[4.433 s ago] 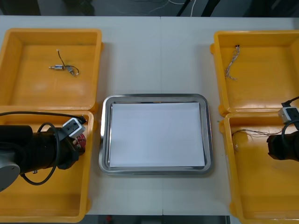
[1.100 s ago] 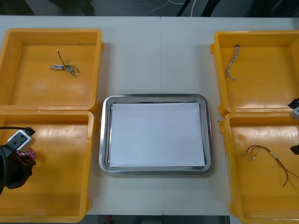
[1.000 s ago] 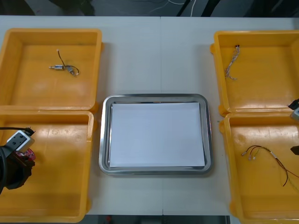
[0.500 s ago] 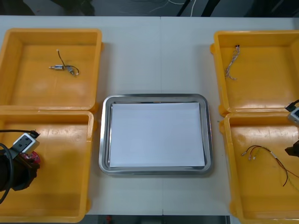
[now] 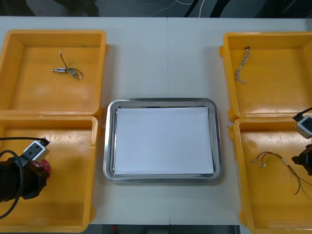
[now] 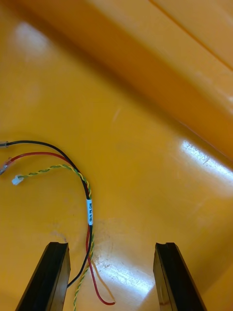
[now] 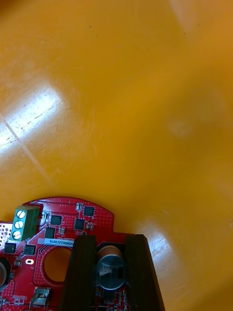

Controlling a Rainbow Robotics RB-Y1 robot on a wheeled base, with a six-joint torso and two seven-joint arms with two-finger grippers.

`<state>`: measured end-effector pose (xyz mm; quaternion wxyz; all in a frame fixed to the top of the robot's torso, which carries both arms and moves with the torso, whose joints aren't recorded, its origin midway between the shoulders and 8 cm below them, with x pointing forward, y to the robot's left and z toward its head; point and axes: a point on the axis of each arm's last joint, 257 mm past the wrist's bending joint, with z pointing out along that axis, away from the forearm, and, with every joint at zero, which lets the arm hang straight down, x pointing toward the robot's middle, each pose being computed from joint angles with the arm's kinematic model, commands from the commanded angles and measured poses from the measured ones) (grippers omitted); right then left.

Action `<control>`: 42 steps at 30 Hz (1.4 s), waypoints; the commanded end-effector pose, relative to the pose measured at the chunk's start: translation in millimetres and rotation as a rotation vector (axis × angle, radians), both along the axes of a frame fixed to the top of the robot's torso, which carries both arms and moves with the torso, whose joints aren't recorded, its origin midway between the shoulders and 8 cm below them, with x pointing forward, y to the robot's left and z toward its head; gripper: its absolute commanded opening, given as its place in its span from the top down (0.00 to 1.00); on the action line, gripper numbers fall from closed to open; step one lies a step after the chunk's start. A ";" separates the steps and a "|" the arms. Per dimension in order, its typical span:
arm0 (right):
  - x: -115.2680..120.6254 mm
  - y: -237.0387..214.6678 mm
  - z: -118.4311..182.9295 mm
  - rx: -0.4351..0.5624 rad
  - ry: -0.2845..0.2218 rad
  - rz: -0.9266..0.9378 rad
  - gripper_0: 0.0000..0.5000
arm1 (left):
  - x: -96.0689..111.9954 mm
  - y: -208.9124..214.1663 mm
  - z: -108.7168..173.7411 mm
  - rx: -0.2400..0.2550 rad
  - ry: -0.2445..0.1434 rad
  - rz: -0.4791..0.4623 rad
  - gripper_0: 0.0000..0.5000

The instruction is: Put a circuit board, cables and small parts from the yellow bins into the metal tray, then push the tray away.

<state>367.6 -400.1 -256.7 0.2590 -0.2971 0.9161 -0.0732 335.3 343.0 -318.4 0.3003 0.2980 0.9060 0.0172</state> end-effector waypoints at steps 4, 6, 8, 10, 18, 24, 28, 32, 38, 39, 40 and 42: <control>-5.5 6.6 -17.7 -0.001 0.007 0.022 0.00 | 6.4 -12.2 3.2 -0.011 -0.025 -0.034 0.00; -5.7 7.1 -20.0 -0.001 0.009 0.022 0.00 | 6.5 -12.1 3.1 -0.015 -0.025 -0.031 0.00; -5.0 7.2 -21.3 -0.004 0.009 0.021 0.00 | 7.5 -12.3 4.8 -0.016 -0.029 -0.029 0.00; -6.0 6.2 -23.1 -0.006 0.014 0.019 0.00 | 7.9 -14.2 6.4 -0.022 -0.031 -0.029 0.00; -2.2 3.9 -30.1 0.003 0.007 0.006 0.00 | 9.2 -12.1 27.3 -0.006 -0.031 -0.023 0.00; 3.7 7.0 -37.2 0.016 -0.007 0.008 0.00 | 6.9 -6.0 54.6 0.030 -0.022 -0.010 0.00; 5.1 10.3 -40.8 0.019 -0.010 0.011 0.00 | 6.7 -0.7 74.9 0.054 -0.027 -0.001 0.00; 5.3 11.2 -41.9 0.019 -0.010 0.014 0.00 | 3.7 2.2 92.5 0.061 -0.002 0.005 0.00; 2.4 14.0 -46.4 0.024 -0.002 0.016 0.00 | 6.3 13.3 109.1 0.104 0.037 0.018 0.00; 2.6 14.9 -46.9 0.025 -0.005 0.016 0.00 | 7.3 14.5 111.5 0.108 0.040 0.020 0.00; 1.7 14.8 -48.1 0.023 -0.003 0.017 0.00 | 8.5 15.7 112.8 0.112 0.041 0.023 0.00; 1.9 15.8 -48.9 0.024 -0.008 0.018 0.00 | 13.6 23.5 117.0 0.122 0.048 0.043 0.00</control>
